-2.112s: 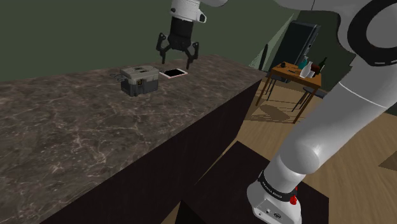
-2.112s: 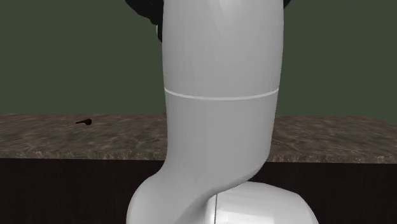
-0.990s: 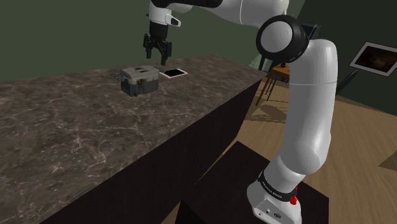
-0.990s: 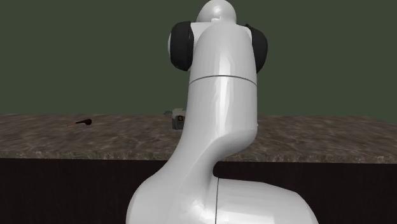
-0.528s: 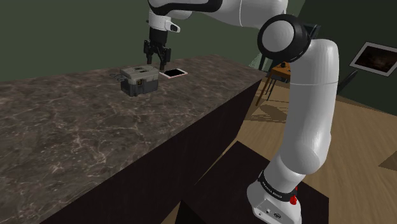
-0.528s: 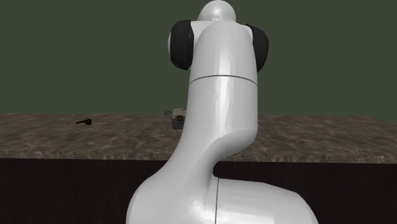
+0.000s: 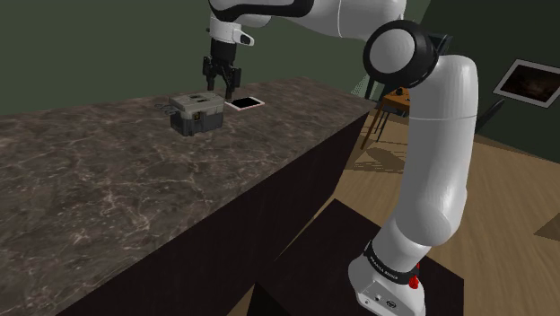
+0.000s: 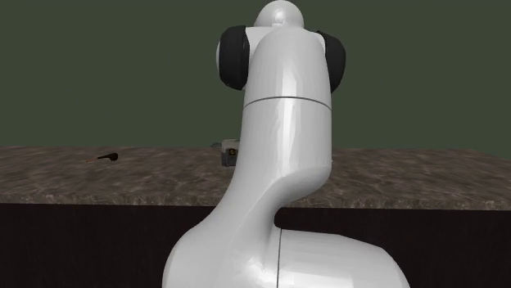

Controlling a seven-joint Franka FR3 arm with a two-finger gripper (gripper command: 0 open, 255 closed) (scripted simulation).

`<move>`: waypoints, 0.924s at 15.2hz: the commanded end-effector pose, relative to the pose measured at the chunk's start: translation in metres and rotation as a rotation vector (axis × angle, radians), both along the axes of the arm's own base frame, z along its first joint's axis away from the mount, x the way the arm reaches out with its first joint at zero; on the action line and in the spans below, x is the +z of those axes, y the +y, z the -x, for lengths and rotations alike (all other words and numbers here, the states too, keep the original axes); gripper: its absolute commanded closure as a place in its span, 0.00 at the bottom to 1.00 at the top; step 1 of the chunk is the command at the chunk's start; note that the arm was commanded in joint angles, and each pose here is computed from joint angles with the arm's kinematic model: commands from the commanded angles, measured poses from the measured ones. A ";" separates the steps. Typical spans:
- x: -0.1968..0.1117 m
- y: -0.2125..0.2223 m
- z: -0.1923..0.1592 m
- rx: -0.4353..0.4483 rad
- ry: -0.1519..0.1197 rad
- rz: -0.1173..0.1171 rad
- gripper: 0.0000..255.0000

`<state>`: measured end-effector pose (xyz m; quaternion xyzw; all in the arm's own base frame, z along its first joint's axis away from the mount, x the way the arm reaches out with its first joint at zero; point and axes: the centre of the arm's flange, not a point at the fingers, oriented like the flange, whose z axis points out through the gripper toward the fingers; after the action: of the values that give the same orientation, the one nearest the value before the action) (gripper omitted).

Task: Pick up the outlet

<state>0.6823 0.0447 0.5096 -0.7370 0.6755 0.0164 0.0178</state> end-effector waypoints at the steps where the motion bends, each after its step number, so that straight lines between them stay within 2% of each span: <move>1: 0.004 0.000 0.000 -0.001 0.002 0.000 1.00; 14: 0.073 0.000 0.000 -0.001 0.002 0.000 1.00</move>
<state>0.6825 0.0449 0.5757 -0.7369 0.6756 0.0173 0.0166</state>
